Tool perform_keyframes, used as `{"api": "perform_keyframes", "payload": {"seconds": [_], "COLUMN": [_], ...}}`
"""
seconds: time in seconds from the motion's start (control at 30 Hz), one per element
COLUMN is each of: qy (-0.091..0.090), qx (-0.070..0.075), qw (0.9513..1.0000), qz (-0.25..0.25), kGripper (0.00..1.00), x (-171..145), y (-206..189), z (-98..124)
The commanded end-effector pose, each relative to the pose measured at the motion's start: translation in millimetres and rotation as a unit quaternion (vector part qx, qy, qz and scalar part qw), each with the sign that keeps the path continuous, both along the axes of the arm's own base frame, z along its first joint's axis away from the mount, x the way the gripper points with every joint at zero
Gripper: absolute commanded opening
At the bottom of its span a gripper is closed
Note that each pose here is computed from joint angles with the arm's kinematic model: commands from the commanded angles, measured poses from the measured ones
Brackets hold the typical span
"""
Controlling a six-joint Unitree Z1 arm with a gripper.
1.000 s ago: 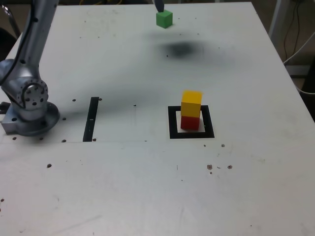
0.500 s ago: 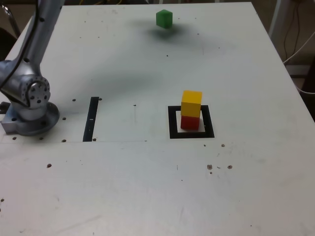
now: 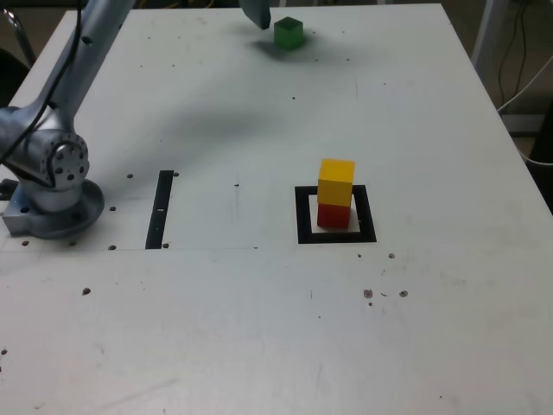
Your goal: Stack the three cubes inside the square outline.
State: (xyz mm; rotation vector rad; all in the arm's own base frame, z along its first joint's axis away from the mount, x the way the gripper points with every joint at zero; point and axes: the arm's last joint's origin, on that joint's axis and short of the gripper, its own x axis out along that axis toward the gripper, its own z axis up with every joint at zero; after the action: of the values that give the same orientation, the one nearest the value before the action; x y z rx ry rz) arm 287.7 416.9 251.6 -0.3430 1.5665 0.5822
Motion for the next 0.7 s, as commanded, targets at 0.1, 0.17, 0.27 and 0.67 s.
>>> {"api": "perform_keyframes", "payload": {"seconds": [0.1, 0.17, 0.27, 0.67], "qy": [0.007, 0.011, 0.015, 0.011], "qx": [0.004, 0.002, 0.000, 0.015], "qw": [1.0000, 0.9999, 0.9999, 0.9998], "qz": [-0.004, -0.006, -0.007, 0.009], "kGripper": [0.97, 0.96, 0.95, 0.89], "x": [14, 18, 24, 26], "y": [-3, -5, -7, -3], "z": [-10, -15, -21, -24]}}
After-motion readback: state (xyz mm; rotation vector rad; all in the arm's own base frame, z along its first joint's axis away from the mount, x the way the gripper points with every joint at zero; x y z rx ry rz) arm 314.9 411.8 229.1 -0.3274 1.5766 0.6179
